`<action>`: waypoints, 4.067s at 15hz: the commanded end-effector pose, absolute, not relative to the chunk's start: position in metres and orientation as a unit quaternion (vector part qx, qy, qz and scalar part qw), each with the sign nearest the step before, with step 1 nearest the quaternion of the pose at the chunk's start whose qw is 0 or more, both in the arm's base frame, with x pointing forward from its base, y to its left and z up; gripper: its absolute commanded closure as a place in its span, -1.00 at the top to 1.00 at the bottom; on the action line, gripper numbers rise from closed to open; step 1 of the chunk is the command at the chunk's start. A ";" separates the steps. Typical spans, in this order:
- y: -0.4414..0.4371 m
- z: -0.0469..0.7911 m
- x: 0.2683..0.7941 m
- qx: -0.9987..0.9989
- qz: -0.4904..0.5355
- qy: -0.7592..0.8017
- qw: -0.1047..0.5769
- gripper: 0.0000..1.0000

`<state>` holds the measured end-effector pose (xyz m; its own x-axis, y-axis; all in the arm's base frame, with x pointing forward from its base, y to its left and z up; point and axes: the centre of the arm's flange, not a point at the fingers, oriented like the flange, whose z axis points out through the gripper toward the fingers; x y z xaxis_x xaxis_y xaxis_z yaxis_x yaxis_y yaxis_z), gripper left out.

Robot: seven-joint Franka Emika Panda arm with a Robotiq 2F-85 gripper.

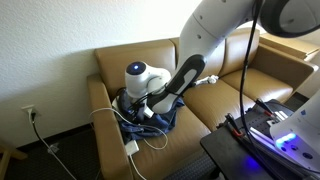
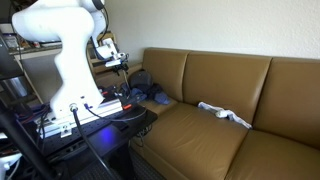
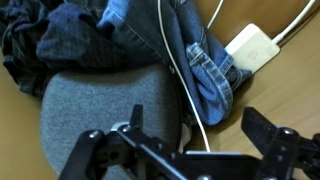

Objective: Move the cable to the center of the couch

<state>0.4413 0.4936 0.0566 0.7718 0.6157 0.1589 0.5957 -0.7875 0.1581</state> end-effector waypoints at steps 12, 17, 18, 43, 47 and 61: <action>0.564 0.012 0.461 0.937 0.218 0.272 0.021 1.00; 0.569 -0.015 0.480 0.935 0.264 0.232 0.042 1.00; 0.571 -0.017 0.482 0.933 0.272 0.232 0.049 1.00; 0.511 0.038 0.534 0.962 0.241 0.126 -0.012 -0.98; 0.463 0.107 0.560 0.968 0.238 0.070 -0.043 -0.98; 0.267 0.216 0.555 0.871 0.347 -0.284 -0.204 -0.98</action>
<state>0.5987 0.3209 0.1901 0.6889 -0.5277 0.4970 -0.2549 -0.8182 -0.5154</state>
